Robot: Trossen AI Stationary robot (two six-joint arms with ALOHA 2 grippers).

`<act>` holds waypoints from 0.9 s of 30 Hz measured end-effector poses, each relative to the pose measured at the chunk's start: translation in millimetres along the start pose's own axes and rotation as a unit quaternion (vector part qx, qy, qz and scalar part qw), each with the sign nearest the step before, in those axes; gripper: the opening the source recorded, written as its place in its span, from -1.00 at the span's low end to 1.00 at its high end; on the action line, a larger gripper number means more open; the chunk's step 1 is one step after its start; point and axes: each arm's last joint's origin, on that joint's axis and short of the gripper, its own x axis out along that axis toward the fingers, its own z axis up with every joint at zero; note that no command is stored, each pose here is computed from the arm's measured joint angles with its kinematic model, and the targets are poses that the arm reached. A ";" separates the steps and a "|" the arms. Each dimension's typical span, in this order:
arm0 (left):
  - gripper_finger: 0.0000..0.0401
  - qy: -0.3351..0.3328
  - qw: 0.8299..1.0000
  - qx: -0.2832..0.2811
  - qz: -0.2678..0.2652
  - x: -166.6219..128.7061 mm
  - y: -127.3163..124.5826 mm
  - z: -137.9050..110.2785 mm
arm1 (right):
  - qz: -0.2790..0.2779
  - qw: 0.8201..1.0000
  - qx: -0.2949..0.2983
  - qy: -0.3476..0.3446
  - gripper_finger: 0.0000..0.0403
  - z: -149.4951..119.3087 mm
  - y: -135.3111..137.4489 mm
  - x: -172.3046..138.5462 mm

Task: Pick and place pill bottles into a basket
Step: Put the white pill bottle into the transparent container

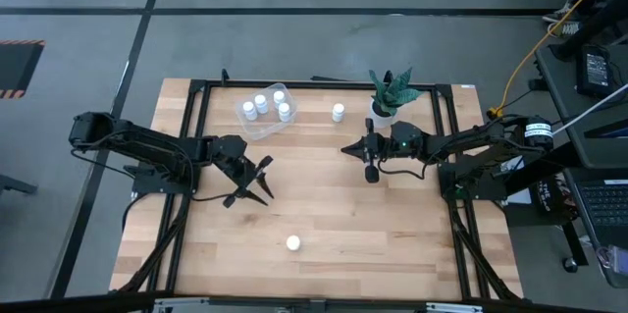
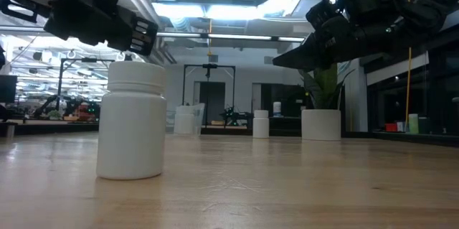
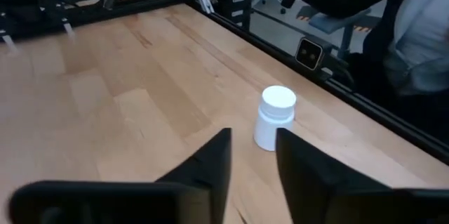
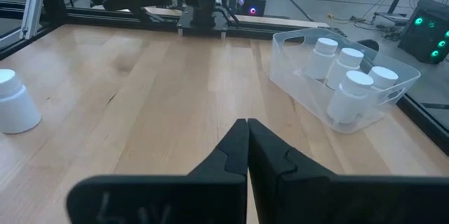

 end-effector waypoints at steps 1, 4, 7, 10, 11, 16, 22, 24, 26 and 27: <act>-0.41 0.000 1.000 0.000 0.000 0.0 0.0 0.0 | 0.000 1.000 0.000 0.000 -0.97 0.0 0.0 0.0; -0.22 0.000 1.000 -0.005 0.000 0.0 0.0 -0.1 | 0.000 1.000 0.000 0.000 -0.98 -0.1 0.0 0.0; -0.07 0.000 1.000 -0.005 -0.002 0.2 -0.5 0.0 | 0.000 1.000 0.000 0.000 -0.98 -0.1 0.0 0.0; 0.03 0.001 1.000 -0.013 -0.008 1.4 -2.6 0.3 | -0.001 1.000 0.009 0.000 -0.98 -0.1 0.0 0.0; 0.05 0.002 1.000 -0.015 -0.011 1.8 -3.3 0.1 | -0.001 1.000 0.014 0.000 -0.97 -0.1 0.0 0.0; 0.08 0.007 1.000 -0.016 -0.020 4.0 -7.3 -0.2 | -0.001 1.000 0.025 0.001 -0.98 -0.2 -0.1 0.0; 0.08 0.024 0.998 -0.004 0.062 10.4 -13.1 2.0 | -0.001 1.000 0.026 0.001 -0.97 -0.2 -0.1 0.0; 0.08 0.028 0.997 0.002 0.073 13.2 -17.9 2.8 | -0.001 1.000 0.026 0.001 -0.97 -0.2 -0.1 0.0; 0.08 0.030 0.997 0.008 0.067 16.0 -23.8 3.7 | -0.002 1.000 0.027 0.001 -0.98 -0.2 -0.1 0.0; 0.08 0.030 0.997 0.011 0.064 17.4 -26.6 4.5 | -0.001 1.000 0.027 0.001 -0.97 -0.2 -0.1 0.0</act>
